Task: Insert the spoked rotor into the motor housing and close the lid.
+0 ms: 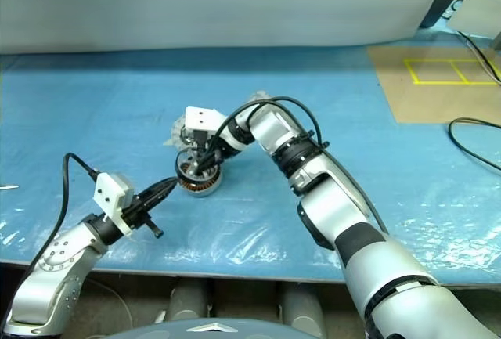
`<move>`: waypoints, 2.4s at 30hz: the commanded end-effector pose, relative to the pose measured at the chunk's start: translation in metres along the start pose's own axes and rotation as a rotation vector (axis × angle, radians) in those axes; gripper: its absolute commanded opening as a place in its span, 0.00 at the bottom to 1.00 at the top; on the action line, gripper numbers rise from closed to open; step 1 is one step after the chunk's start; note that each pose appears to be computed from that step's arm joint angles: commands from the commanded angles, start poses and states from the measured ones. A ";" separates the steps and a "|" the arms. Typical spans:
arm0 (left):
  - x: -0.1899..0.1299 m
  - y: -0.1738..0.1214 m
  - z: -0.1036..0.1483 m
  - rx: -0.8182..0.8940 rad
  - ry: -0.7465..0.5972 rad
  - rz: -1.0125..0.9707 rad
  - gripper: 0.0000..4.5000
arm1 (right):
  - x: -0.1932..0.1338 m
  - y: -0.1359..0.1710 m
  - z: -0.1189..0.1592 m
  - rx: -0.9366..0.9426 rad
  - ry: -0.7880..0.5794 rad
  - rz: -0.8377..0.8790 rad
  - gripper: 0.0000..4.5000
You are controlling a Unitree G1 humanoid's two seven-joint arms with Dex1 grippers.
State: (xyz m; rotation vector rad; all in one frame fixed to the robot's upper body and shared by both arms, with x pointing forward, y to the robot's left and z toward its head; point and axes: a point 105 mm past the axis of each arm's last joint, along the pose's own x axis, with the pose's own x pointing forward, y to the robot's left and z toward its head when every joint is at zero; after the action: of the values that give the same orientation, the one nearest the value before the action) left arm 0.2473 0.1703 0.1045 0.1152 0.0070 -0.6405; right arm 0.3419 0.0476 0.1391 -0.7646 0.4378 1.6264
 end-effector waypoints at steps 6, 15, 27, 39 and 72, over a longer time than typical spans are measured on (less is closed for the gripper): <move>0.001 0.000 0.012 0.031 -0.033 -0.003 0.00 | -0.003 0.000 0.015 -0.052 -0.030 -0.017 0.27; 0.003 0.002 0.009 0.031 -0.031 -0.012 0.00 | -0.005 -0.001 0.007 -0.011 -0.030 -0.033 0.27; 0.008 0.005 0.009 0.038 -0.035 -0.021 0.00 | -0.009 0.004 0.008 0.011 -0.051 -0.024 0.27; 0.007 0.006 0.006 0.044 -0.033 -0.025 0.00 | -0.006 0.004 0.005 0.018 -0.053 -0.036 0.64; 0.007 0.013 0.008 0.040 -0.060 -0.017 0.00 | 0.041 0.012 -0.055 0.260 -0.179 -0.340 0.02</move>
State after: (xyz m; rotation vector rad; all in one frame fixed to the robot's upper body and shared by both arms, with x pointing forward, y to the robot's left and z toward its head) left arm 0.2618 0.1737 0.1046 0.1284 -0.0205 -0.6660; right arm 0.3411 0.0478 0.0958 -0.3957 0.2629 1.3109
